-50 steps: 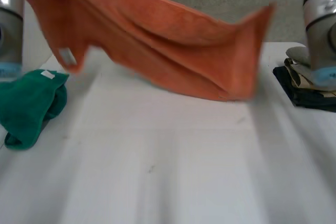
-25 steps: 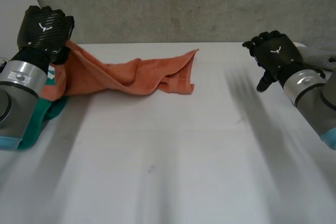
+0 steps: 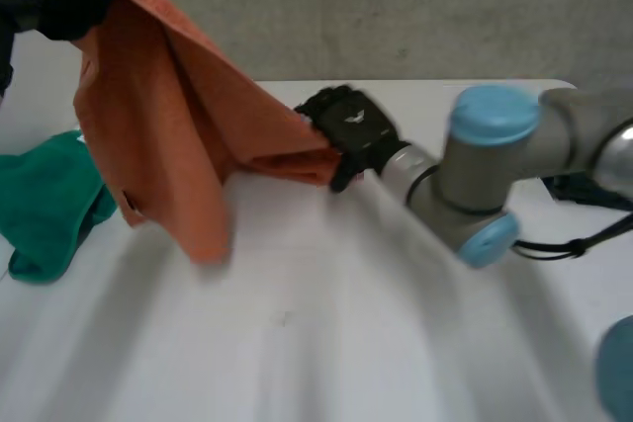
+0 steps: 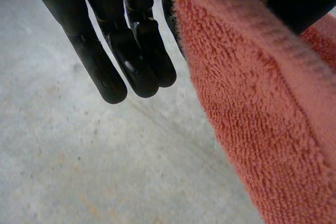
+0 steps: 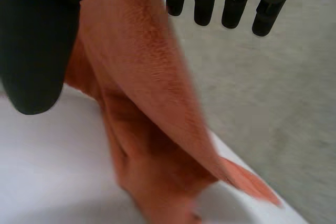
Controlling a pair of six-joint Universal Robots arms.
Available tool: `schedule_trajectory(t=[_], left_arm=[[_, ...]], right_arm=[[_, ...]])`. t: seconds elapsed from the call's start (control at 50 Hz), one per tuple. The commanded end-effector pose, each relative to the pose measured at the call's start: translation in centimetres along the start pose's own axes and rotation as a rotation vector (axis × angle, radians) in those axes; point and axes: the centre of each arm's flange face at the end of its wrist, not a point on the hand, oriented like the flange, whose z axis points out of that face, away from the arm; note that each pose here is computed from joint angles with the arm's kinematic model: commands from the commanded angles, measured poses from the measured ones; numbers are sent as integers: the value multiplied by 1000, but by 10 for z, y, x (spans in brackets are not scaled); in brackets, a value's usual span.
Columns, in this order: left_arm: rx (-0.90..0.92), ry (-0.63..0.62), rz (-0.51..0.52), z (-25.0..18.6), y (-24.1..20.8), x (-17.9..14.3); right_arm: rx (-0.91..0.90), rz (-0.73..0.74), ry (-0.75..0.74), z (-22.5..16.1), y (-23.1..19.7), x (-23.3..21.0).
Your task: Fold the laundry.
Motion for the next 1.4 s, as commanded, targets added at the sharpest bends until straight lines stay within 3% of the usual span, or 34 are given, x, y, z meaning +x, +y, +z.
schedule_trajectory(t=[0.02,0.14,0.24,0.34,0.44,0.54,0.64,0.7,0.8,0.94,1.0,1.1,1.18,1.28,1.4], left_arm=[[27,10,-20,-10,-27,2],[35,1,-32,-18,-35,0],[-27,-47,3,-14,-14,-13],[-142,-155,59,-9,27,-48],[-267,-202,56,-11,65,-69],[-440,-170,-5,-19,116,-68],[-657,-23,-120,-35,166,-32],[-722,49,-158,-39,180,-12],[-764,141,-134,-31,209,19],[-648,-11,18,25,240,4],[-561,-67,50,51,235,-4],[-250,-233,99,116,198,-40],[-48,-376,82,142,166,-71],[32,-421,22,145,148,-84],[-114,-335,-38,115,169,-65]], right_arm=[[10,23,9,22,24,-44],[93,4,228,35,21,-20],[134,-63,369,21,-14,33],[175,-221,449,-19,-75,92],[150,-401,404,-67,-121,109],[76,-538,437,-111,-150,121],[-63,-545,395,-130,-140,121],[-188,-510,301,-131,-112,110],[-307,-496,215,-115,-65,104],[-288,-524,324,-70,-23,121],[-226,-557,399,-55,-29,131],[103,-601,682,-31,-92,166],[372,-606,819,-37,-143,178],[445,-611,757,-45,-154,165],[317,-594,589,-55,-121,141]])
